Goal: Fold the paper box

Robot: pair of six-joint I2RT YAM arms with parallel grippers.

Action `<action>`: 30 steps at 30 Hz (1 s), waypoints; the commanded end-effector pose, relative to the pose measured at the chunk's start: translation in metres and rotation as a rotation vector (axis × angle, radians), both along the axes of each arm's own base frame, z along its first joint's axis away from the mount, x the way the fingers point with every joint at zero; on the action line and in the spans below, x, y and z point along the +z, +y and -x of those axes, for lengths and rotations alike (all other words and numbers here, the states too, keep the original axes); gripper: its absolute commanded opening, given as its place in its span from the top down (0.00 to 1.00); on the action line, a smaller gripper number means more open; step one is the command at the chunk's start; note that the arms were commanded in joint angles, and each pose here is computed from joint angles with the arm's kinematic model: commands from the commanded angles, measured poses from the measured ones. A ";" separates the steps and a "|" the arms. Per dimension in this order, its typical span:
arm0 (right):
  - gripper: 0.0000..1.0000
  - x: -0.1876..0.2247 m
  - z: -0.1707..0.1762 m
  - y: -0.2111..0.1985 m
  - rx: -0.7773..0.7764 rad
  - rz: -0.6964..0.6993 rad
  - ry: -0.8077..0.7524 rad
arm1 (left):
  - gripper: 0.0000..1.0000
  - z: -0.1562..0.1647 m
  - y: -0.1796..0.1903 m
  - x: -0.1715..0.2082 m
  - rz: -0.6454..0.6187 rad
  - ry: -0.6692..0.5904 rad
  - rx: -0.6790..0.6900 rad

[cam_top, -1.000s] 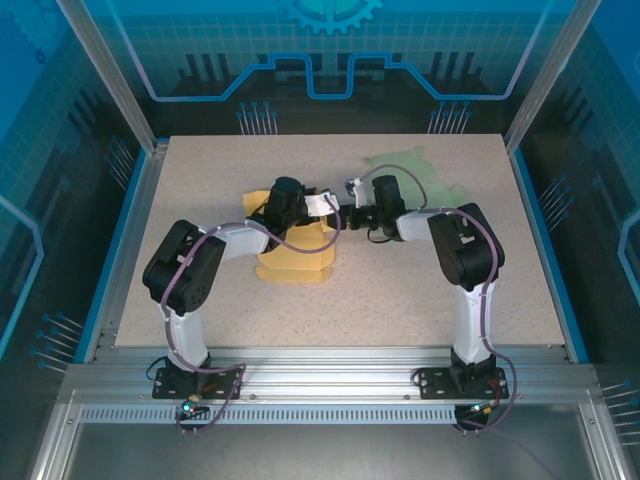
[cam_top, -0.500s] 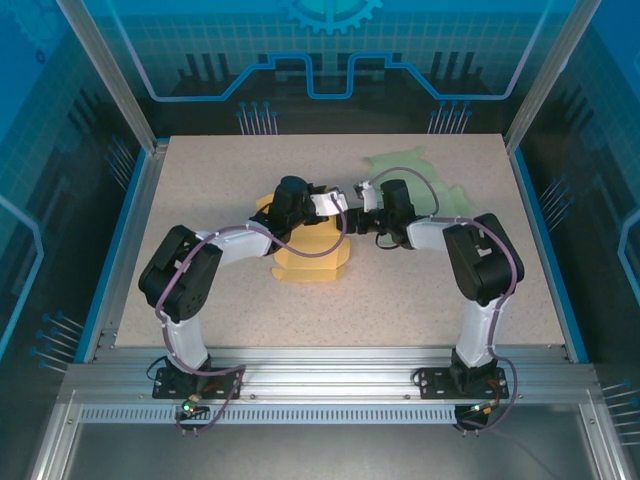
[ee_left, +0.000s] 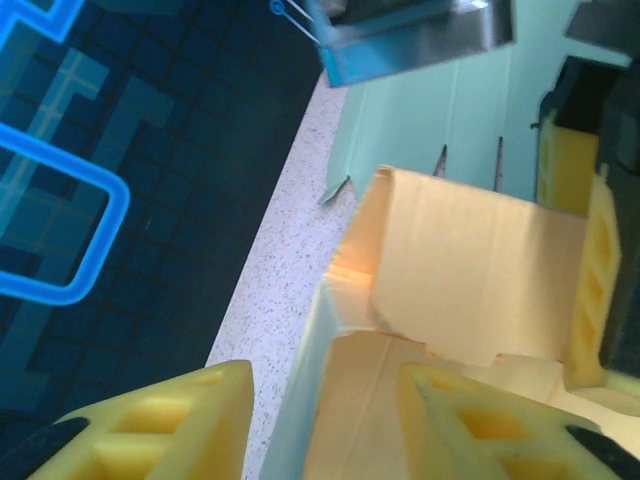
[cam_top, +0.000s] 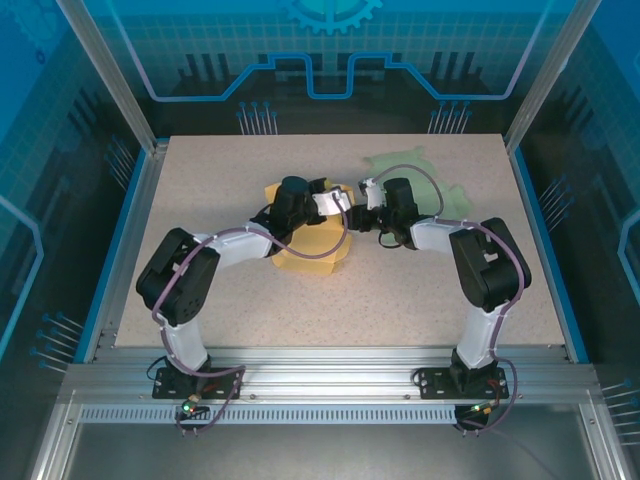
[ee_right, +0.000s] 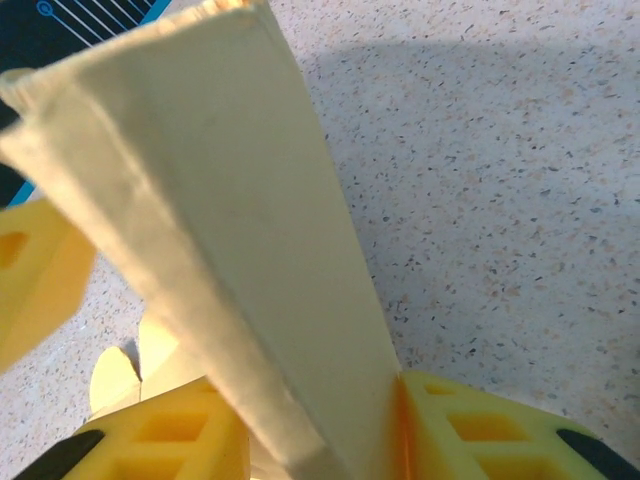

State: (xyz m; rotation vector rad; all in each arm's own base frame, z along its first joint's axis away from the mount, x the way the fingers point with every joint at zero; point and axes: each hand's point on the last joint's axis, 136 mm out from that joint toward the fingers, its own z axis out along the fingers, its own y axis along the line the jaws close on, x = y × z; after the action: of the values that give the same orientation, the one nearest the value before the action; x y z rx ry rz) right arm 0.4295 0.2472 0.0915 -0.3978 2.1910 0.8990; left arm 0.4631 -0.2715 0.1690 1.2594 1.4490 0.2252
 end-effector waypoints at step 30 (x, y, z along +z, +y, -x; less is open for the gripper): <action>0.48 0.016 -0.011 0.007 0.057 0.007 -0.051 | 1.00 -0.063 0.078 0.000 -0.141 -0.072 0.135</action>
State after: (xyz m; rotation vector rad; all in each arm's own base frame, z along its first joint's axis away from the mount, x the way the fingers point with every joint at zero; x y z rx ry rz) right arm 0.4386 0.2524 0.1093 -0.4712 2.1382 0.8854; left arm 0.5199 -0.1873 0.1449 1.2941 1.5701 0.4341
